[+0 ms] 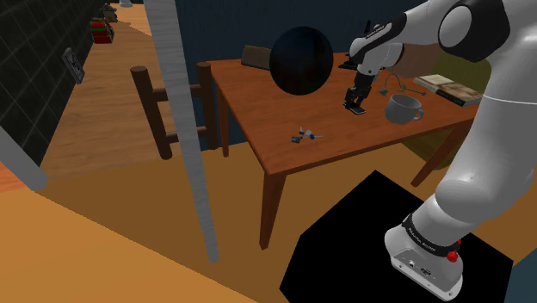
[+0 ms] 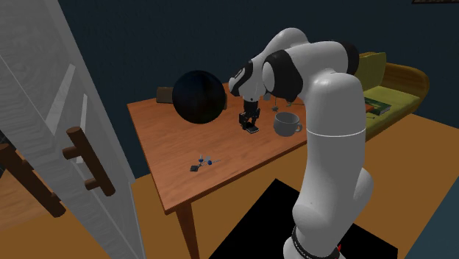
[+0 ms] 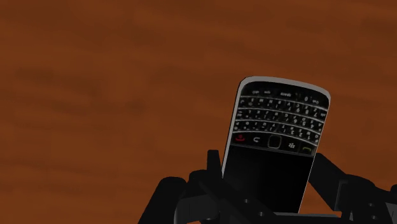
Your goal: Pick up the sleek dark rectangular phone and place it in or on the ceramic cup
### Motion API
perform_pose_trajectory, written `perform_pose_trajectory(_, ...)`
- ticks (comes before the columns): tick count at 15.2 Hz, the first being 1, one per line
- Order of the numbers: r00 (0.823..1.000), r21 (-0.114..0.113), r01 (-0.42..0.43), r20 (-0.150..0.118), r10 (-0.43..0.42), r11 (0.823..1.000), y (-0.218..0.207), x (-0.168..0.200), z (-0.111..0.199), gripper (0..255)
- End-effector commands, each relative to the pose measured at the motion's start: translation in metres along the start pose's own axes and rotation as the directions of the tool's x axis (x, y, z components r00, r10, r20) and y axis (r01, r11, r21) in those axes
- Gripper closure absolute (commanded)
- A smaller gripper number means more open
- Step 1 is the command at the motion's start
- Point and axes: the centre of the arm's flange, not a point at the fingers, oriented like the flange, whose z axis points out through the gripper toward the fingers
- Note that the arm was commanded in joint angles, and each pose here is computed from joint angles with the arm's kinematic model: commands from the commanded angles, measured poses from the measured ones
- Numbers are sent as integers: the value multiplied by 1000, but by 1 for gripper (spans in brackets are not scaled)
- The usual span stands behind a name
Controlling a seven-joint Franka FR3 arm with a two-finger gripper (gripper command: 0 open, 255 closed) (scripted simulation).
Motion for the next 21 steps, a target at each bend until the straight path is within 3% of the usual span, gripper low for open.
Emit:
perform_pose_trajectory(1, 1000, 1, 1, 2, -1, 1000, -1, 0, -4, 255)
perform_pose_trajectory(21, 1000, 1, 1, 2, -1, 1000, -7, -3, -110, 255)
